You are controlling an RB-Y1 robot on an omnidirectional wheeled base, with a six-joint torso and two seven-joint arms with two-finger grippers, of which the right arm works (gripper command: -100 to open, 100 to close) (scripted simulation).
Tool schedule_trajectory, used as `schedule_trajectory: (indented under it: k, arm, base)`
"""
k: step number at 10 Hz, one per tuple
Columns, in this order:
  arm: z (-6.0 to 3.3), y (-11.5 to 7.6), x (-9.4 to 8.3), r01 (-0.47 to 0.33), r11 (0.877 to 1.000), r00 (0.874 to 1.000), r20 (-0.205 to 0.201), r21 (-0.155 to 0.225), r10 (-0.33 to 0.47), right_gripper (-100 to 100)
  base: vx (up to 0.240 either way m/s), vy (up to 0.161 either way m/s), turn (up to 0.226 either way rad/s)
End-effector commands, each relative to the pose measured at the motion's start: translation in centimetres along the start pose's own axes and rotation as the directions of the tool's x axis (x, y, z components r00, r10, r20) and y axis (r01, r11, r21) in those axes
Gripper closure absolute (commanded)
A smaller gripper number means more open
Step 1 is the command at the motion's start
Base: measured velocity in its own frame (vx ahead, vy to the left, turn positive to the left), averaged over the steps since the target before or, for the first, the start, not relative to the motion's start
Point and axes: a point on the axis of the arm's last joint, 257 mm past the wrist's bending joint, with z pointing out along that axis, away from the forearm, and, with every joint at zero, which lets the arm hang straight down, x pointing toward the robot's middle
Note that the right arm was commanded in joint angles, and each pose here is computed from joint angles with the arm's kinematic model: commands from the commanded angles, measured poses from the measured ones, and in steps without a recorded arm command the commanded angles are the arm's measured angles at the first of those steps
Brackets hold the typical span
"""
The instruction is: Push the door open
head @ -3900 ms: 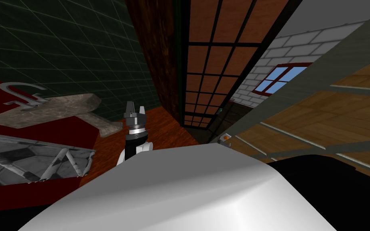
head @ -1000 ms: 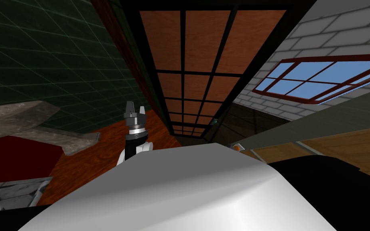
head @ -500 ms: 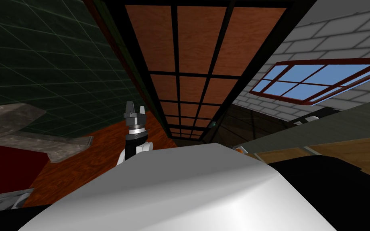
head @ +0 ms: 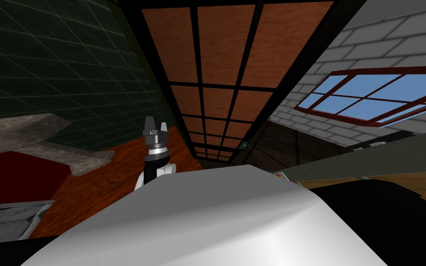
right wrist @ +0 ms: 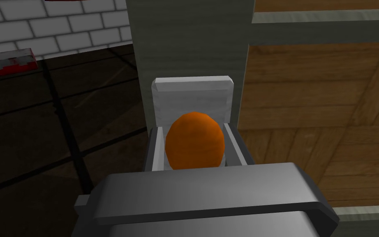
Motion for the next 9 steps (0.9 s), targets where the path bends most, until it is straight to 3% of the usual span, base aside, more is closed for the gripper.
schedule_trajectory:
  k: [1, 3, 4, 7, 9]
  arm:
    - [0.55, 1.3, 0.9, -0.006, 0.997, 1.0, -0.023, -0.071, 0.004, 100]
    - [0.52, 2.1, 1.0, -0.007, 0.993, 1.0, -0.026, -0.118, 0.004, 100]
    - [0.43, 3.0, 1.0, -0.008, 0.986, 1.0, -0.027, -0.167, 0.004, 100]
    - [0.15, 4.3, 1.0, -0.009, 0.971, 1.0, -0.026, -0.238, 0.002, 100]
    - [-0.42, 5.8, 0.8, -0.006, 0.946, 1.0, -0.02, -0.324, -0.001, 100]
  base:
    - [-0.075, -0.194, 0.253]
    - [-0.054, -0.147, 0.14]
    - [-0.049, -0.131, 0.225]
    - [-0.057, -0.107, 0.143]
    - [-0.066, -0.137, 0.218]
